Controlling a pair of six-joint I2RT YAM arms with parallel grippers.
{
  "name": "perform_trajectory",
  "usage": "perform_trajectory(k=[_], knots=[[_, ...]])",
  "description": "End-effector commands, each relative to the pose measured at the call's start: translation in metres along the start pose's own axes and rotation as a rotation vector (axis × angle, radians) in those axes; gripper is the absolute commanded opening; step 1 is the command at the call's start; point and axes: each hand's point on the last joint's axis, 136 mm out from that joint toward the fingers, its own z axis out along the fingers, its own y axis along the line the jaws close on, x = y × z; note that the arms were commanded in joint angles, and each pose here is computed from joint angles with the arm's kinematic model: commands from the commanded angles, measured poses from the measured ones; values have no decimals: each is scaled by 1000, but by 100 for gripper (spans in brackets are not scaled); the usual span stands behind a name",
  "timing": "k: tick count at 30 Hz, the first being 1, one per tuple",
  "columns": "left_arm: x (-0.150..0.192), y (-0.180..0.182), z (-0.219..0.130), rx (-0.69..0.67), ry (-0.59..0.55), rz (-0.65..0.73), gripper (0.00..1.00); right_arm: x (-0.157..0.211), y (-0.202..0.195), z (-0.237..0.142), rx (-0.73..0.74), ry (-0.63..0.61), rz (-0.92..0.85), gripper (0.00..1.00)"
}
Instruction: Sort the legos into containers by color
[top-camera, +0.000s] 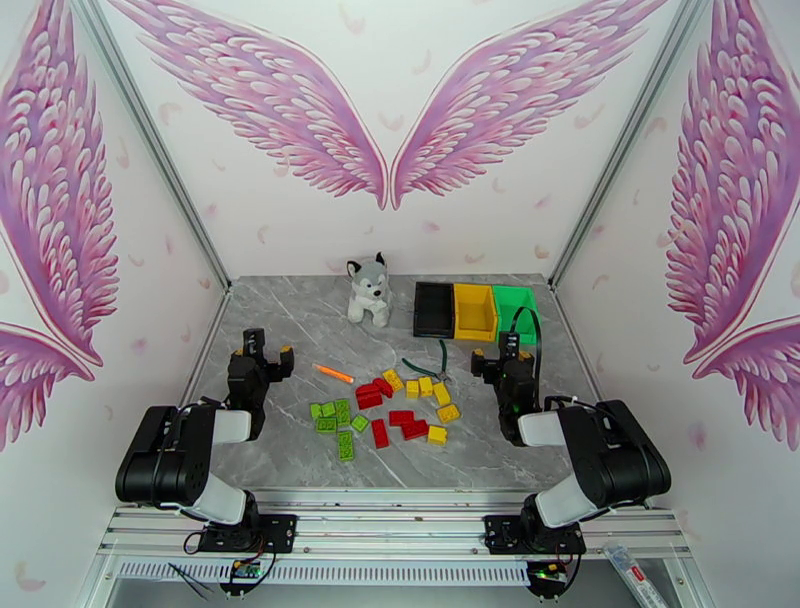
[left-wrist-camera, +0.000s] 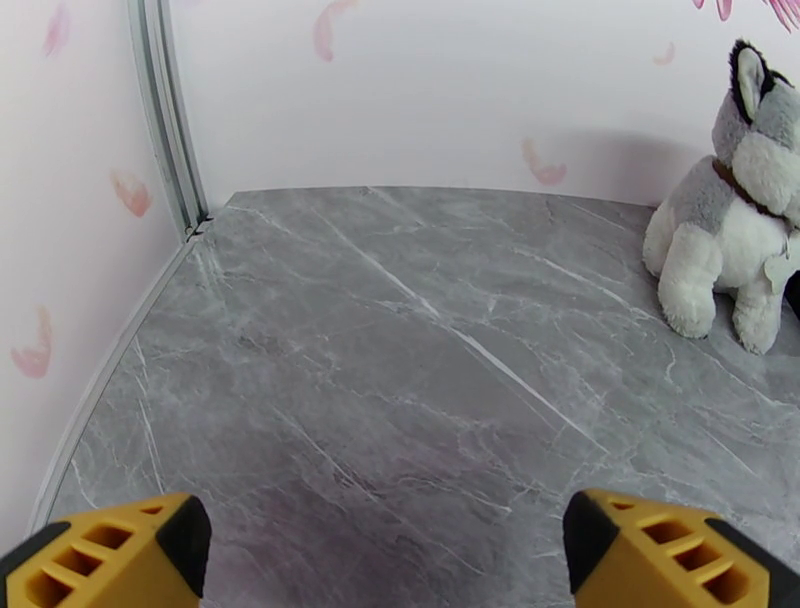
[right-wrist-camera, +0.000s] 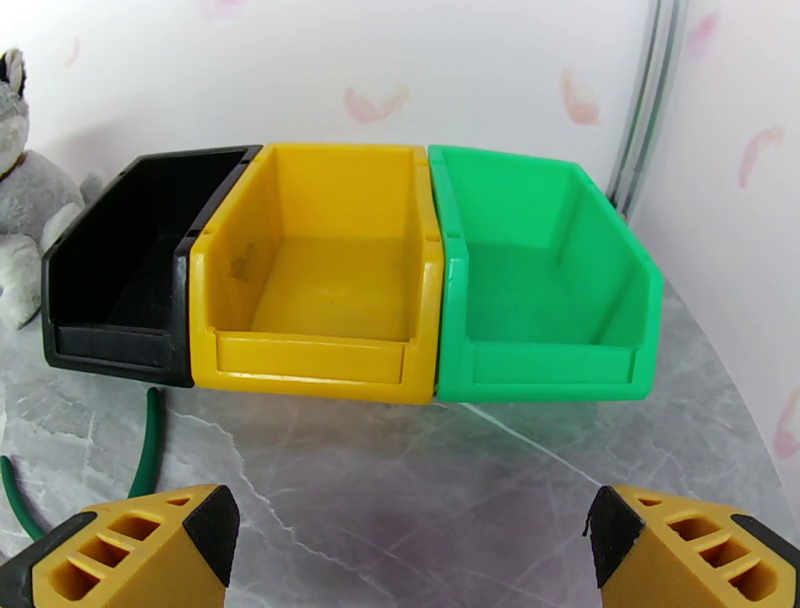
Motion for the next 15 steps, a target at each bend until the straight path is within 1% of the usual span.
perform_trajectory(k=[1, 4, 7, 8, 9, 12, 15], knots=[[-2, 1, -1, -8, -1, 1, 99, -6, -2, 1, 15, -17, 11, 99], [-2, 1, -1, -7, -2, -1, 99, -6, -2, 0, 14, -19, 11, 99], [-6, 9, -5, -55, -16, -22, 99, -11, -5, -3, 32, -24, 22, 99], [-9, 13, -9, -75, -32, -29, 99, -13, -3, -6, 15, -48, 17, 99], [-13, 14, -14, -83, -46, -32, 99, -15, 0, -9, -5, -64, 10, 99], [-31, 15, -30, -105, -77, -18, 99, -31, -8, -19, 78, -38, -7, 99], [-53, 5, -47, -102, -133, 10, 99, -47, -1, -37, 73, -81, -35, 99]])
